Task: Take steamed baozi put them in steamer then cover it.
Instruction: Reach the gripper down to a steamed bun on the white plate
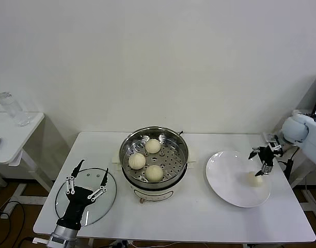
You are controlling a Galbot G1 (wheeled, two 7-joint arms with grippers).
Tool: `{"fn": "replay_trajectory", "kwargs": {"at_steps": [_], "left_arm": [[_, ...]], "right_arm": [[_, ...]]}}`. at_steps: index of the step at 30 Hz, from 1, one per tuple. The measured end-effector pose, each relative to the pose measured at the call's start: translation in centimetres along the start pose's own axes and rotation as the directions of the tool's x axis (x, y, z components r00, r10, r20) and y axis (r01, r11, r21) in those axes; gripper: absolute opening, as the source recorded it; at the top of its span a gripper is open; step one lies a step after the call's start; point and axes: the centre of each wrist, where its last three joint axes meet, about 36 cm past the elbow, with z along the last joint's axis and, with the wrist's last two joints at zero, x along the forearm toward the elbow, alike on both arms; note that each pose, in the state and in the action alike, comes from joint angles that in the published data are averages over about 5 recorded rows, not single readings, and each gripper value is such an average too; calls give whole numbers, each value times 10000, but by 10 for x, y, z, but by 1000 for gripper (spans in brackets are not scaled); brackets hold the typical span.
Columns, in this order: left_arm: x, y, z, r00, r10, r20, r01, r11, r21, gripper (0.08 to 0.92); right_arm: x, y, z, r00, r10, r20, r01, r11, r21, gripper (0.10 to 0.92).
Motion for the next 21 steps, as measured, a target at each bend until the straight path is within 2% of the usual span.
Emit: {"fn": "replay_trajectory", "kwargs": {"at_steps": [17,21], "left_arm": [[3,2,3,9999,-60,-107,60,10000,-62,823],[3,2,3,9999,-77,-106,76,10000,-59,823]], "right_arm": [[-43,10,17,9993,-262,-253,247,9980,-584,822],[-46,10,18,9993,-222,-296,203,9977,-640,787]]}}
